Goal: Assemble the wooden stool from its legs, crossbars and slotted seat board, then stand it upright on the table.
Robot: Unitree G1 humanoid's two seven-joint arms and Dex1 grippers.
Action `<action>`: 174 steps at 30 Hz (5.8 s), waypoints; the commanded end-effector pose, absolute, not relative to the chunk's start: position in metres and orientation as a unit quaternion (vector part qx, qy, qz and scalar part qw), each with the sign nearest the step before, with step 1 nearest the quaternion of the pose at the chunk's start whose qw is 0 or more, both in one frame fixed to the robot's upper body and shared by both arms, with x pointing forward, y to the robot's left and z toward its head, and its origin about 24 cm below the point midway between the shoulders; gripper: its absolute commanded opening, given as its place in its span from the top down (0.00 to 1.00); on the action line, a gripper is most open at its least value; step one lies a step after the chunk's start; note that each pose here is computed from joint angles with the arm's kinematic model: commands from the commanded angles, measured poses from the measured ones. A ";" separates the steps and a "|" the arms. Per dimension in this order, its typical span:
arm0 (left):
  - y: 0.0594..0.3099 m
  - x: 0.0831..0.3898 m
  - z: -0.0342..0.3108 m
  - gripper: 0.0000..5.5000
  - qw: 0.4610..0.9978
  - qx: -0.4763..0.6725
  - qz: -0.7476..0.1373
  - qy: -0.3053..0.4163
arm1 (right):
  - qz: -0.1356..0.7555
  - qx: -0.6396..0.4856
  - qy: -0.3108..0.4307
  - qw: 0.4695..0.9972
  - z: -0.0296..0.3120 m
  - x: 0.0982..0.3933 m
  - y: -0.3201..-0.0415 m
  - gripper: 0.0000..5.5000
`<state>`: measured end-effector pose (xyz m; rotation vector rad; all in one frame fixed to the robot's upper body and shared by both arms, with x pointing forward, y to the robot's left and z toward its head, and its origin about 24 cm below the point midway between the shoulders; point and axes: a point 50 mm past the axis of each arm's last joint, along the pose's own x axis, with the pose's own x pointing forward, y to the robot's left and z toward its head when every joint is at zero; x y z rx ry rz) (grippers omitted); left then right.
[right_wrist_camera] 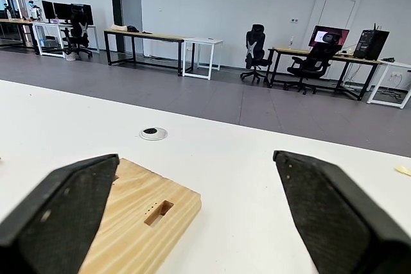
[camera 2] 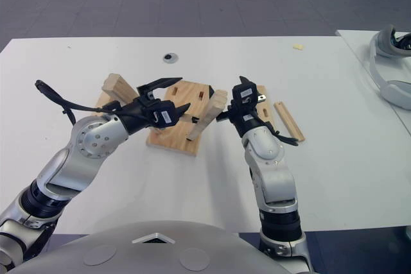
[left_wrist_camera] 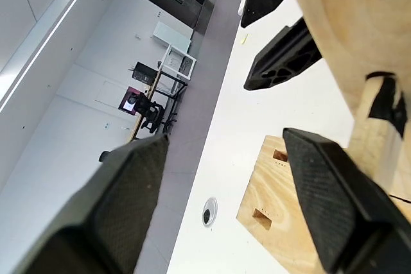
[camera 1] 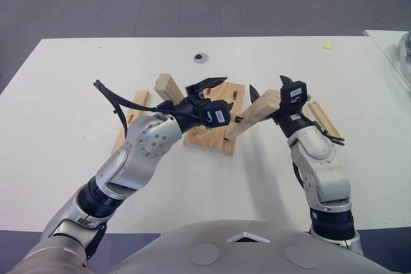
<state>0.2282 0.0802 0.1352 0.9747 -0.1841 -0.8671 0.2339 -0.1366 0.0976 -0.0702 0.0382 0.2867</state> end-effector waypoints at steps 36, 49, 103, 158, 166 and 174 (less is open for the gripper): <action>0.165 0.260 0.325 0.40 0.877 -0.045 -0.092 -0.470 | 0.043 -0.033 0.012 0.998 0.109 0.248 -0.164 0.18; 0.154 0.257 0.100 0.40 0.986 0.087 -0.144 -0.016 | 0.185 0.026 0.007 0.982 0.129 0.243 -0.100 0.18; 0.212 0.250 0.018 0.40 0.897 0.342 -0.246 0.132 | 0.321 -0.234 0.151 0.905 0.083 0.335 -0.148 0.18; 0.210 0.264 0.048 0.40 0.888 0.283 -0.303 0.201 | 0.321 -0.302 0.106 0.891 0.090 0.391 -0.156 0.18; 0.215 0.274 0.046 0.40 0.899 0.286 -0.275 0.184 | 0.340 -0.293 0.097 0.888 0.104 0.399 -0.127 0.18; 0.218 0.276 0.053 0.40 0.902 0.289 -0.269 0.173 | 0.328 -0.214 0.200 0.898 0.078 0.390 -0.150 0.18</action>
